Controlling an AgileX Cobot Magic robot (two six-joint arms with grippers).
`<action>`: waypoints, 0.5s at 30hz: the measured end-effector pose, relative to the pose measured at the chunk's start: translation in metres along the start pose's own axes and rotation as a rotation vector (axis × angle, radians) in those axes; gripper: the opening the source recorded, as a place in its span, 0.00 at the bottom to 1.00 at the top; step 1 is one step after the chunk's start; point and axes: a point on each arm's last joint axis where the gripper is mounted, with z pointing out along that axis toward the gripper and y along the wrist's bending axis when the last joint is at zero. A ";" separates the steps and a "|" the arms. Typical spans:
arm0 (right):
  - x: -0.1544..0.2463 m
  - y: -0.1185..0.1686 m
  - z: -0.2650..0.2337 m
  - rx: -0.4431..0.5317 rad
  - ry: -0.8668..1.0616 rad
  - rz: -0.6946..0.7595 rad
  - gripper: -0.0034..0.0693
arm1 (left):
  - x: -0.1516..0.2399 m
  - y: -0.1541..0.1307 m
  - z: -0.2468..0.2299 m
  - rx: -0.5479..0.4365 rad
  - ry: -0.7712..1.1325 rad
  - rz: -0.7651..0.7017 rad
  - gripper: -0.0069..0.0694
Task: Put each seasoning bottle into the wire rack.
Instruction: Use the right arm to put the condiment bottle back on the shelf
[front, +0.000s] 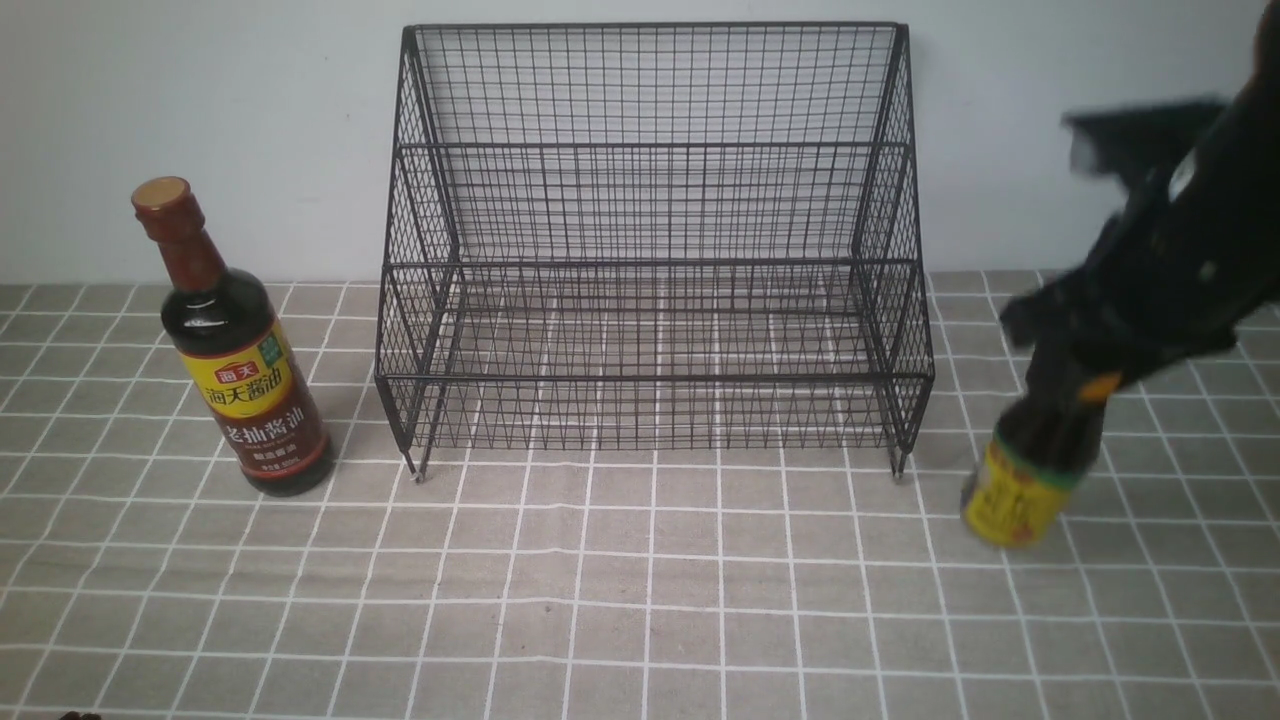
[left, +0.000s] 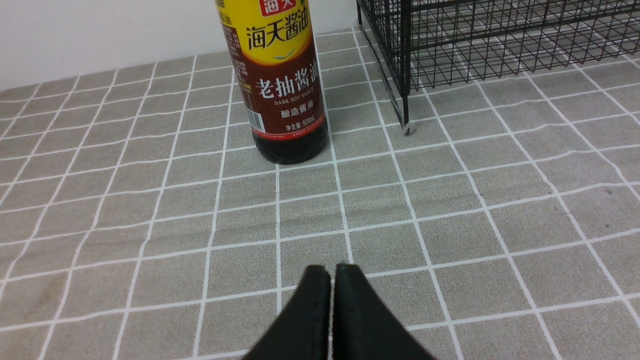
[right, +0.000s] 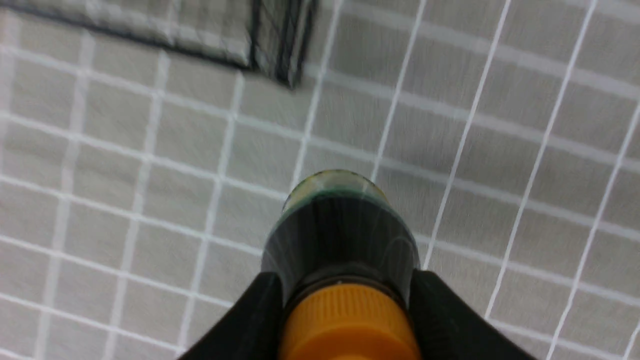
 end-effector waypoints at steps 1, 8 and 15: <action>-0.003 0.001 -0.011 -0.010 -0.037 0.001 0.46 | 0.000 0.000 0.000 0.000 0.000 0.000 0.08; -0.025 0.010 -0.068 -0.073 -0.233 0.002 0.46 | 0.000 0.000 0.000 0.000 0.000 0.000 0.08; -0.040 0.017 -0.066 -0.141 -0.253 -0.039 0.46 | 0.000 0.000 0.000 0.000 0.000 0.000 0.08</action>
